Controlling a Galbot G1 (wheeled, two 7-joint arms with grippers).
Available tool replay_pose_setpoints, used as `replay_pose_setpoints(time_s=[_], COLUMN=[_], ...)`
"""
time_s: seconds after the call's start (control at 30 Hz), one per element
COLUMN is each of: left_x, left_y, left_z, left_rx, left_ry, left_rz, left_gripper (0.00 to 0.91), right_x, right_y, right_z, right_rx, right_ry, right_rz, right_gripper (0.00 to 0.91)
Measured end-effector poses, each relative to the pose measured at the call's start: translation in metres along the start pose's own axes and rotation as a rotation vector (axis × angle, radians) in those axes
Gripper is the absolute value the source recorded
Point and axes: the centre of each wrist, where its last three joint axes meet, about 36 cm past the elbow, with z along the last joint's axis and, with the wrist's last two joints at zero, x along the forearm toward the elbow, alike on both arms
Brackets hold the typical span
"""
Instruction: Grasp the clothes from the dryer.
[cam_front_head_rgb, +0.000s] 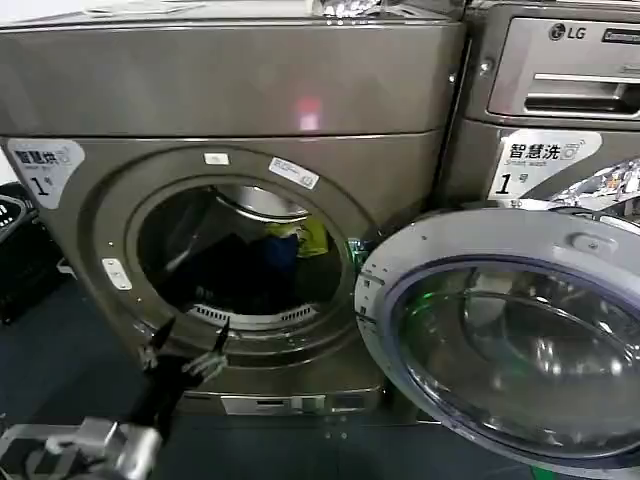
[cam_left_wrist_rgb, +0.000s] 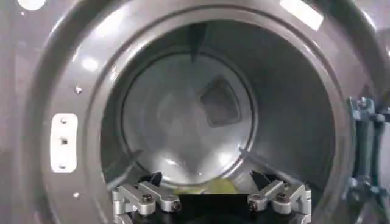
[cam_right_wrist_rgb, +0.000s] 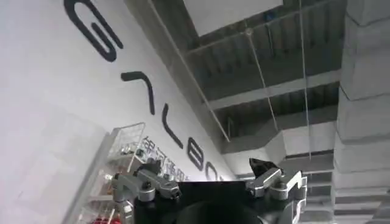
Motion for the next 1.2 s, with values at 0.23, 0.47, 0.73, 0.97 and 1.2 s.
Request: replay_pose_setpoints(time_s=[0.23, 0.47, 0.73, 0.97, 1.2], left_x=[-0.081, -0.156, -0.227, -0.275, -0.302], left_y=[-0.008, -0.016, -0.020, -0.017, -0.001], left_z=[0.020, 0.028, 0.022, 0.017, 0.017], left_rx=[-0.003, -0.026, -0.056, -0.074, -0.150], left_ry=[-0.001, 0.011, 0.064, 0.134, 0.243], left_rz=[-0.007, -0.016, -0.025, -0.032, 0.024], left_gripper=[0.907, 0.907, 0.907, 0.907, 0.907], right_x=[-0.001, -0.002, -0.004, -0.005, -0.003], right_y=[-0.002, -0.002, -0.003, -0.004, -0.002], right_z=[-0.006, -0.004, 0.000, 0.005, 0.010], right_rx=[0.010, 0.004, -0.010, -0.019, -0.027], right_ry=[-0.015, -0.017, -0.020, -0.020, -0.014], right_rz=[-0.003, 0.003, 0.010, 0.014, 0.012], right_gripper=[0.907, 0.907, 0.907, 0.907, 0.907])
